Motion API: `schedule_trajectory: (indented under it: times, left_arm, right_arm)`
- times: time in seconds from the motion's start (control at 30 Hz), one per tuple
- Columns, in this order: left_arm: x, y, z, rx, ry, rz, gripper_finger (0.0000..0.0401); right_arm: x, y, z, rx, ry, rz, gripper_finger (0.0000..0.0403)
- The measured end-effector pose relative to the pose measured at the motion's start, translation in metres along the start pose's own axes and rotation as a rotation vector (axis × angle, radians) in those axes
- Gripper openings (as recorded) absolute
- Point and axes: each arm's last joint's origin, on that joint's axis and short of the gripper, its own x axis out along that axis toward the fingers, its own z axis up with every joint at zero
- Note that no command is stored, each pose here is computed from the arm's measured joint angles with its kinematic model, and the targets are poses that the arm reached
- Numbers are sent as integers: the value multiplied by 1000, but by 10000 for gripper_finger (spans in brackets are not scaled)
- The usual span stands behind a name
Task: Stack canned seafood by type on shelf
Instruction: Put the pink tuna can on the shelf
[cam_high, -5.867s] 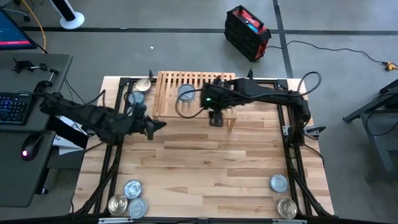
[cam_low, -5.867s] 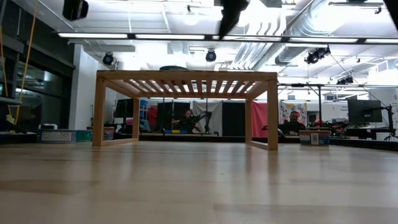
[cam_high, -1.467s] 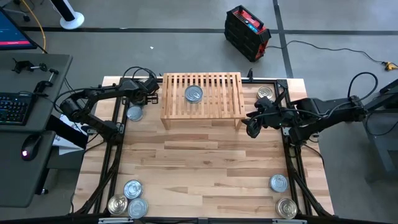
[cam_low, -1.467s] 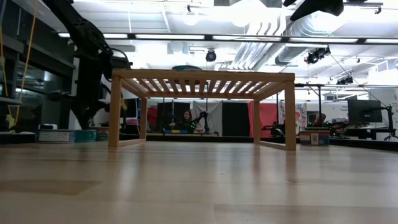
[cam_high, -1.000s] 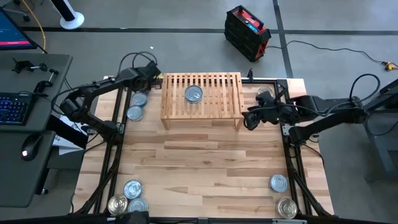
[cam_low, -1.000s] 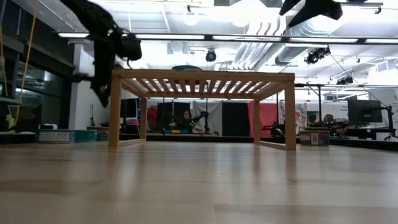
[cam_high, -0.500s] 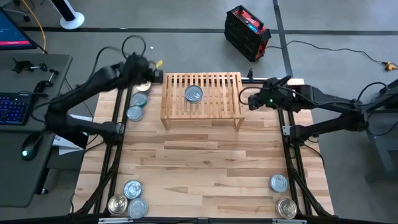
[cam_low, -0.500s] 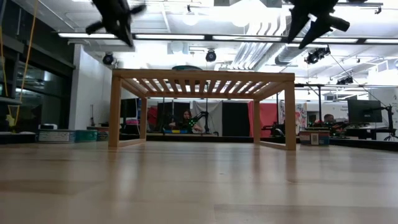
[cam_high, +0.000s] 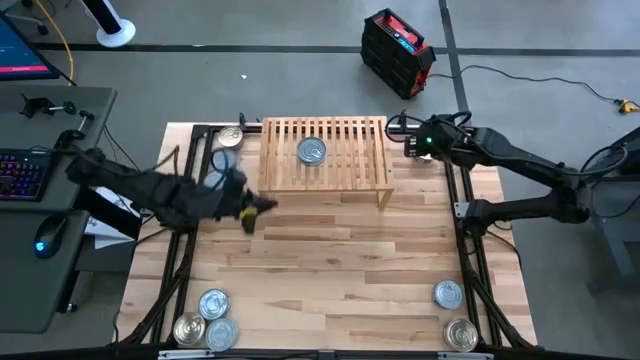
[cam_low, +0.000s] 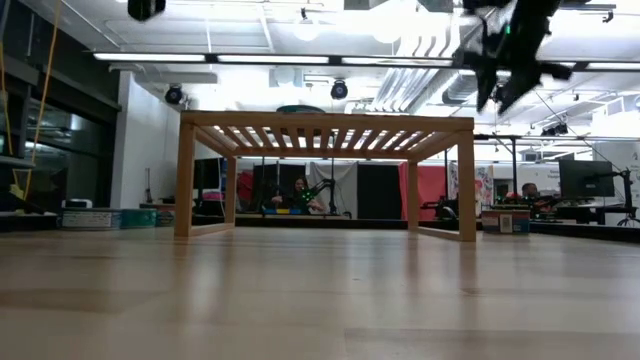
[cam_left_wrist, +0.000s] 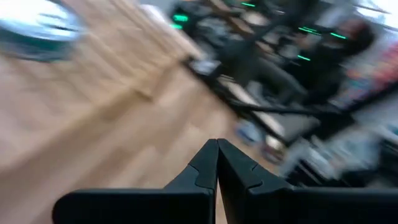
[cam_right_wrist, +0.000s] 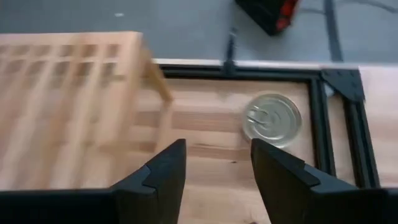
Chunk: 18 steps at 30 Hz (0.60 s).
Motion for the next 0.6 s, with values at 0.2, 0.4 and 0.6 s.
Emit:
schedule_trajectory:
  times: [0.2, 0.4, 0.6]
  left_arm:
    - [-41, -30, 19, 105, -70, -237, 1]
    - [-95, -34, 63, 207, -218, -381, 1]
    - [-126, -18, 81, 217, -290, -429, 1]
  right_arm:
    - [58, -25, -12, 171, 32, -102, 81]
    - [104, -42, -34, 321, 75, -162, 13]
    - [129, -40, -38, 345, 32, -237, 3]
